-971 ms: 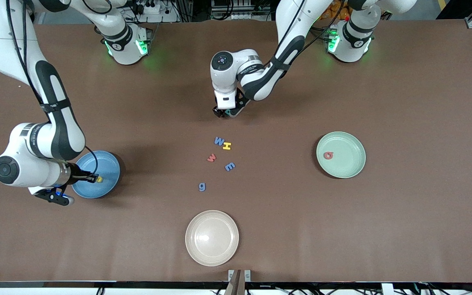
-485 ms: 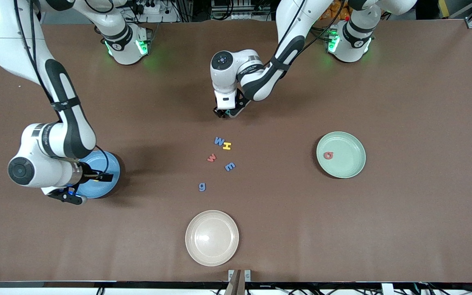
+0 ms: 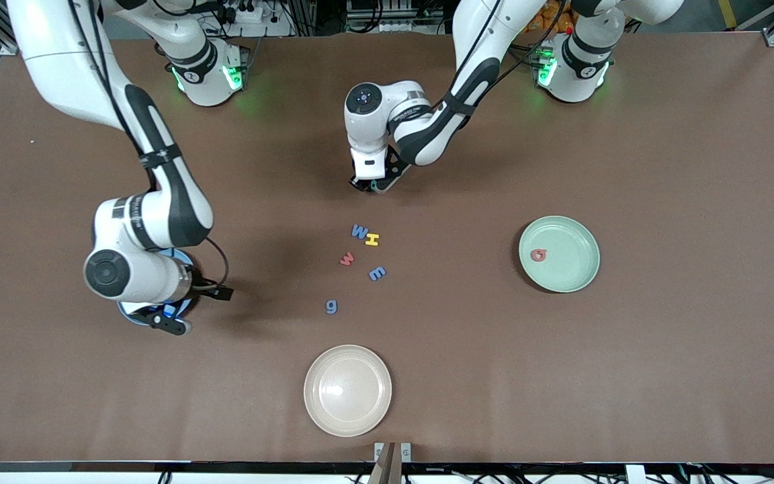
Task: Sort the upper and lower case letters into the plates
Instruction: 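Grasp the teal R with the left gripper while the right gripper withdraws, then carry the teal R toward the green plate while the right gripper reaches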
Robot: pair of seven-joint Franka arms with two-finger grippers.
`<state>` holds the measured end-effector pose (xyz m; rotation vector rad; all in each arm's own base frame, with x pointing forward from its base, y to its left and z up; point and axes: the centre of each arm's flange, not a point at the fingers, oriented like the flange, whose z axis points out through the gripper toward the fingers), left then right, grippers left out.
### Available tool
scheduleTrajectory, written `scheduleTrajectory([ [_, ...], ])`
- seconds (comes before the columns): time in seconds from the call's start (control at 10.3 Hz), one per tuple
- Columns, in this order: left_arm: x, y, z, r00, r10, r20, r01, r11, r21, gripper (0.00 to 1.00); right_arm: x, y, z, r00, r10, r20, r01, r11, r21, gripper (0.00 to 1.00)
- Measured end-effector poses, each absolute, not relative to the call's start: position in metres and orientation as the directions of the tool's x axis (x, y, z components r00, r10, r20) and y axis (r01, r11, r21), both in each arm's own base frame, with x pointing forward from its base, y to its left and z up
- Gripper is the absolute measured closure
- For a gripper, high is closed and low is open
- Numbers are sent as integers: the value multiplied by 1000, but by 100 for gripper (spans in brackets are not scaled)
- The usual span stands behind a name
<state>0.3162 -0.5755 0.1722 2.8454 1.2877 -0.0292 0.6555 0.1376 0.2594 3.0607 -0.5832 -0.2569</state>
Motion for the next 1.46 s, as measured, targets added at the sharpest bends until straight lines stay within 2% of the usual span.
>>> scheduleTrajectory([
  [0.49, 332, -567, 173, 678, 735, -23, 735, -678, 10, 62, 649, 198, 265, 896, -430, -109, -433, -902, -4, 0],
  [0.97, 403, -511, 195, 750, 661, 24, 661, -747, -73, 62, 634, 255, 266, 862, -500, -85, -503, -864, -18, 0],
  [1.46, 455, -440, 215, 832, 555, 10, 549, -821, -160, 62, 580, 368, 244, 789, -611, -68, -614, -789, -36, 0],
])
